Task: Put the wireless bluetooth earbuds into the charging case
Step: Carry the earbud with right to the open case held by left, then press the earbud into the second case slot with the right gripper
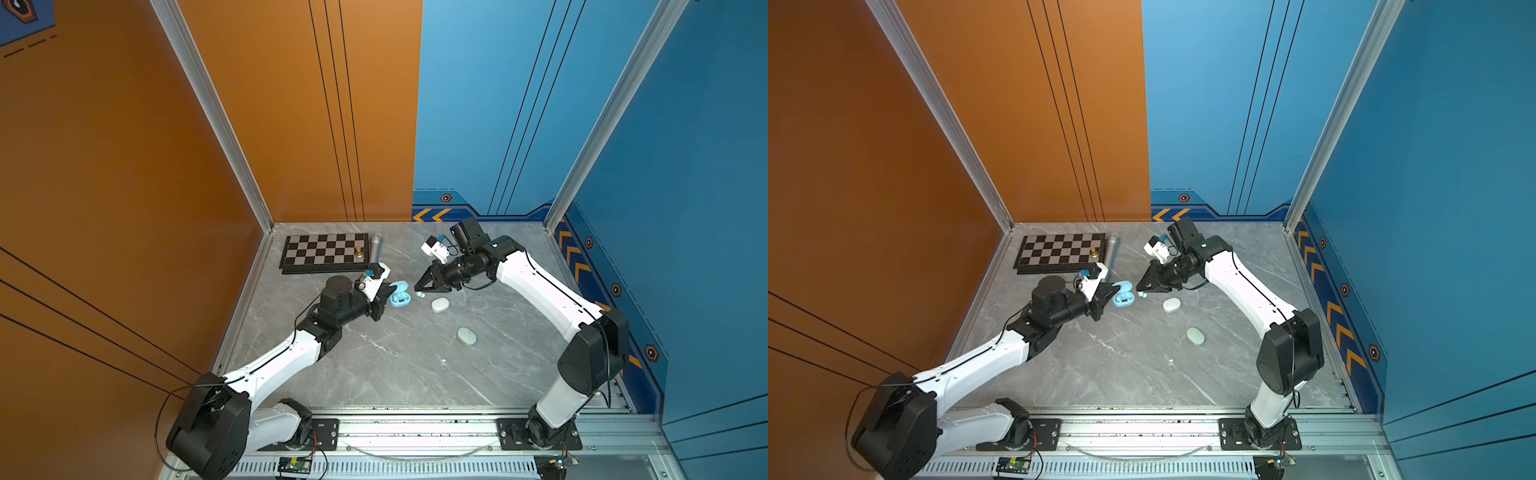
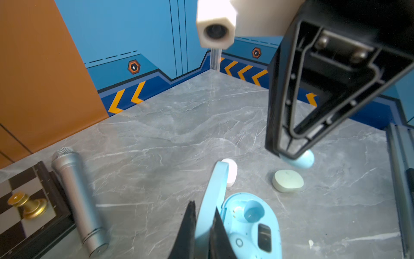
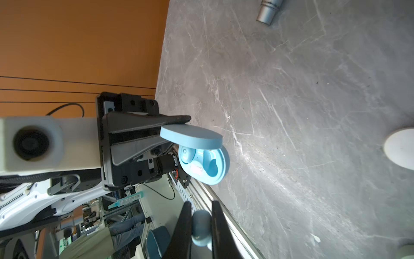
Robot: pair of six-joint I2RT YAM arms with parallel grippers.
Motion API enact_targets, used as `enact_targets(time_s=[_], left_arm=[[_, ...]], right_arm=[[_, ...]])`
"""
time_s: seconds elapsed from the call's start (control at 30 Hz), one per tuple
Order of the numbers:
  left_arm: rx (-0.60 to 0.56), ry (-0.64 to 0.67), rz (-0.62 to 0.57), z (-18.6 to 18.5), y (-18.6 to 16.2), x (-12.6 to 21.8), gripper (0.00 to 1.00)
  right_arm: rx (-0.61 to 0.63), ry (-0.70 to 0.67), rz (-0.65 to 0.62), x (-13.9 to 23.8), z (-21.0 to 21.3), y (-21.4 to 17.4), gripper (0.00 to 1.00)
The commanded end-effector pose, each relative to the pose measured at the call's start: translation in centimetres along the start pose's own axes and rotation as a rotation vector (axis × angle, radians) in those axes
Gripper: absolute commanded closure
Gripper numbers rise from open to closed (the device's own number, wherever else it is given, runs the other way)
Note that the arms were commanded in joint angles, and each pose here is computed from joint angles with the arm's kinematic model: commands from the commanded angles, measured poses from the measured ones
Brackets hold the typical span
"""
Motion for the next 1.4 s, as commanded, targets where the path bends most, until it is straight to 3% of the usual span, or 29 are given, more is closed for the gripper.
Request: enact_targets(time_s=[0.0,0.87,1.37], left_arm=[[0.010,-0.138,-0.089,-1.1,2.5,-0.5,1.00],[0.036,-0.271,-0.123,-1.9,4.7,-0.4,1.00],[0.018,-0.283,-0.132,-2.2,5.2,-0.9,1.00]], right_arm=[[0.066,0.088,-0.009,1.3,1.4,-0.6,0.90],[0.166,0.066,-0.078,1.6,1.1,-0.1,0.85],[0.107,-0.008,-0.158,0.9,1.0,0.2,0.85]])
Point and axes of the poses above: each gripper's point midway between its finger pads, its own x axis back along the fingers, its own z axis along the line the jaws close on, y = z × x, the point moved 10 cm from there along x, back along the fingers, and after that the axes turned 3 degrees about x, right-handed, at the moved point
